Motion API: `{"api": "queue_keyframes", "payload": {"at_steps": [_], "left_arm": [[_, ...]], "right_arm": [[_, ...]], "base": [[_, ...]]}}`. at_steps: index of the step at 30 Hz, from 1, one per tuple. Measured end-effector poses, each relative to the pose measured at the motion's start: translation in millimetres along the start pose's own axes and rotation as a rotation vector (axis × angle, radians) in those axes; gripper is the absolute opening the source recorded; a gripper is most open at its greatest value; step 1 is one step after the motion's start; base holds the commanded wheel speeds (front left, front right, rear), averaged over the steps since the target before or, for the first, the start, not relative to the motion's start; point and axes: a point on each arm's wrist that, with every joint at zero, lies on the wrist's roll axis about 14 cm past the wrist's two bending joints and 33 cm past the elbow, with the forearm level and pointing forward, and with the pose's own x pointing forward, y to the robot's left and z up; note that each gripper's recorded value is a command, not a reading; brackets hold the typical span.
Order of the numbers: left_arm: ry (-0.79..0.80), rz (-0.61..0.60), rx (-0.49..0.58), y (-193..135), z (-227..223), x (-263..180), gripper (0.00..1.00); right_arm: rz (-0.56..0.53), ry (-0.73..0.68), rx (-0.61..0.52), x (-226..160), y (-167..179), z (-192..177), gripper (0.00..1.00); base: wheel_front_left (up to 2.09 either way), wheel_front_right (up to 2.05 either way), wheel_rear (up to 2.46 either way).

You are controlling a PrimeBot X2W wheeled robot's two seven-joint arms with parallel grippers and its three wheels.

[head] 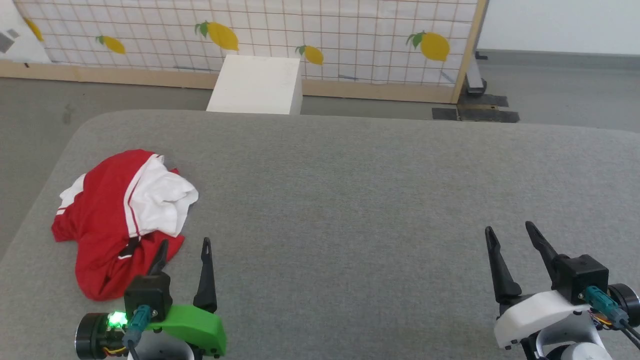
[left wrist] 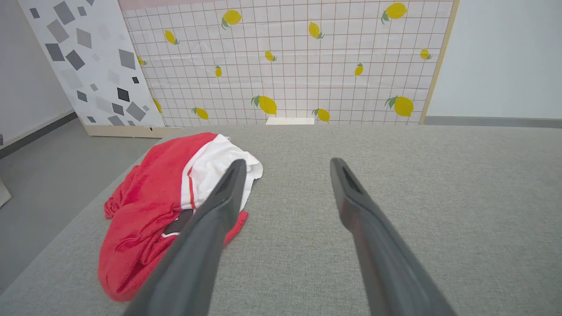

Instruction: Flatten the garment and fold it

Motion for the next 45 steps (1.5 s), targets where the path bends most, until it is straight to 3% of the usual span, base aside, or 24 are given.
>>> {"api": "queue_keyframes", "payload": {"at_steps": [45], "left_arm": [[-0.066, 0.322, -0.008, 84.0, 4.3, -80.4, 1.00]], "right_arm": [[0.300, -0.026, 0.044, 35.2, 102.2, -7.0, 1.00]], "base": [[0.00, 0.00, 0.00]]}}
